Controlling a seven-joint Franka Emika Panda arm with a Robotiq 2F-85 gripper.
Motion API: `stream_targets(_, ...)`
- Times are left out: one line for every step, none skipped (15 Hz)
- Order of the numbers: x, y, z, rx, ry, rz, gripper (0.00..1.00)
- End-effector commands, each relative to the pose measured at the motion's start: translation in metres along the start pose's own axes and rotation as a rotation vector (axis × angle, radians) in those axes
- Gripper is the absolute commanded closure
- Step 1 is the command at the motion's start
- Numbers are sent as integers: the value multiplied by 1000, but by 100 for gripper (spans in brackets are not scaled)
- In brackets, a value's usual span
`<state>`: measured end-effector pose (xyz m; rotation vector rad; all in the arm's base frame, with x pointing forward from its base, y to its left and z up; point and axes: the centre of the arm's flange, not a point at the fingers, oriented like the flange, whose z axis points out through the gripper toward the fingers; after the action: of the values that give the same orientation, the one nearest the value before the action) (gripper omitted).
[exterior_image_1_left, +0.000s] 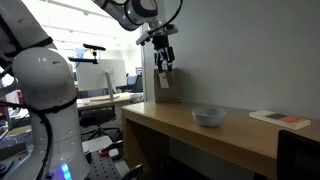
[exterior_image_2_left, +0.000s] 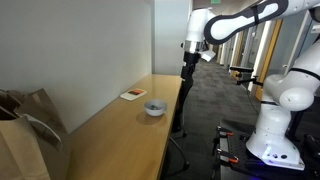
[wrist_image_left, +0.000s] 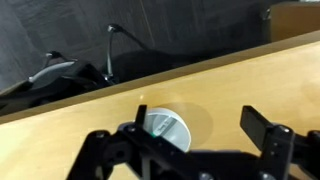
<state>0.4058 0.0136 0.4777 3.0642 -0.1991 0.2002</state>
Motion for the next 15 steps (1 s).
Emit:
stream_targets(34, 5, 11, 29, 71, 112, 0)
stream_targets(46, 11, 17, 36, 93, 155, 0)
stream_targets(61, 19, 26, 53, 97, 213, 0)
stream_targets(73, 27, 36, 57, 104, 257, 0)
stream_targets(87, 36, 49, 61, 106, 306, 0)
stream_targets(99, 43, 61, 71, 90, 328, 0)
stream_targets(113, 49, 75, 66, 84, 357, 0)
stream_targets(125, 53, 88, 76, 65, 379, 0)
stream_targets(137, 54, 101, 84, 37, 393, 0)
stream_targets(149, 53, 115, 80, 30, 409, 0)
stream_targets(158, 53, 125, 85, 9, 417, 0)
stream_targets(169, 53, 138, 95, -3, 426, 0)
stream_targets(177, 53, 148, 98, -7, 443, 0)
stream_targets(185, 54, 161, 104, -20, 454, 0)
stream_targets(191, 56, 173, 103, -20, 468, 0)
